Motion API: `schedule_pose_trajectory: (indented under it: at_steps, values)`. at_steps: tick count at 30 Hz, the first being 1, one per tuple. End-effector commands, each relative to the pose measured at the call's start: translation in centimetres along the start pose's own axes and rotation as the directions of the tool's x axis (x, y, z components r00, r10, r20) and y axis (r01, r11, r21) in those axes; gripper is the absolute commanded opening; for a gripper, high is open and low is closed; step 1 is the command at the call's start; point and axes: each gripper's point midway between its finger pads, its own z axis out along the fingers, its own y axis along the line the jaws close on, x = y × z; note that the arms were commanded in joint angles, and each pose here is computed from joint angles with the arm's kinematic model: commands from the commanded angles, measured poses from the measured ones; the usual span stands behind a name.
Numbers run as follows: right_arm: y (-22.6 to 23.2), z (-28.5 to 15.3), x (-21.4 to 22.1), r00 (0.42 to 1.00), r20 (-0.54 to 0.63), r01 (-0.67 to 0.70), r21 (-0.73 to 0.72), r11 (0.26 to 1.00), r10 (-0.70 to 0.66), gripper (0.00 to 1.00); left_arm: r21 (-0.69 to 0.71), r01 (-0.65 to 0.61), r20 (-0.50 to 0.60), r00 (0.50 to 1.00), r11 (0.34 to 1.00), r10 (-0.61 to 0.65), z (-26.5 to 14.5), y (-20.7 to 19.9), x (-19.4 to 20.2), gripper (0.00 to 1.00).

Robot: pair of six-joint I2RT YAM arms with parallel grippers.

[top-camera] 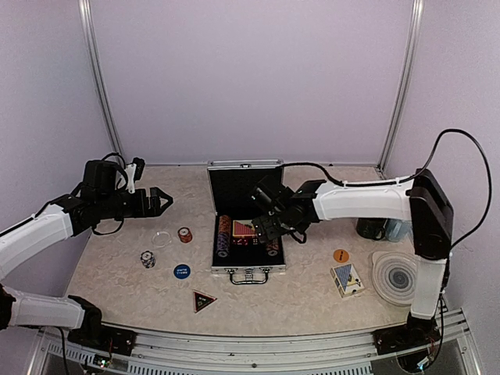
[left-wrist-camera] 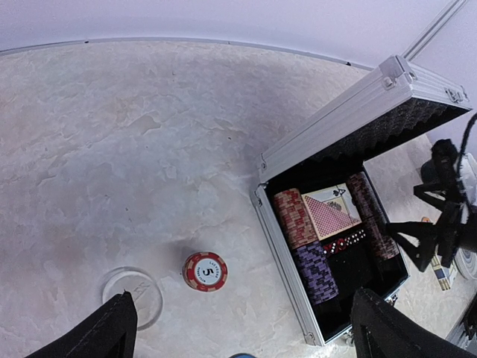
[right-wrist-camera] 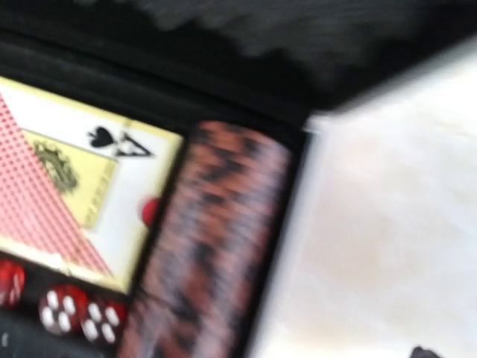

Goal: Pack up texas hold em set

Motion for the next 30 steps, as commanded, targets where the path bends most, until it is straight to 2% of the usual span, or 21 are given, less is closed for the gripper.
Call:
schedule_pose_trajectory:
  at_steps: [1, 12, 20, 30]
  values:
    - [-3.5, -4.0, 0.2, 0.998, 0.028, -0.064, 0.026, 0.998, 0.063, 0.99, 0.017, -0.005, 0.04, 0.999, 1.0, 0.004, -0.4, -0.5, -1.2, 0.99]
    - [-9.6, -7.8, 11.4, 0.966, -0.17, -0.184, 0.089, 0.979, 0.197, 0.99, 0.03, -0.005, 0.035, 0.999, 1.0, 0.004, -0.3, -0.8, -1.1, 0.99]
    - [-12.2, -10.2, 15.8, 0.933, -0.24, -0.246, 0.12, 0.962, 0.269, 0.99, 0.047, -0.004, 0.032, 0.999, 0.999, 0.002, -0.3, -1.1, -1.0, 0.99]
    - [-13.8, -8.1, 19.2, 0.903, -0.297, -0.274, 0.16, 0.948, 0.311, 0.99, 0.051, -0.009, 0.041, 0.999, 0.999, 0.007, -0.5, -1.3, -1.2, 0.99]
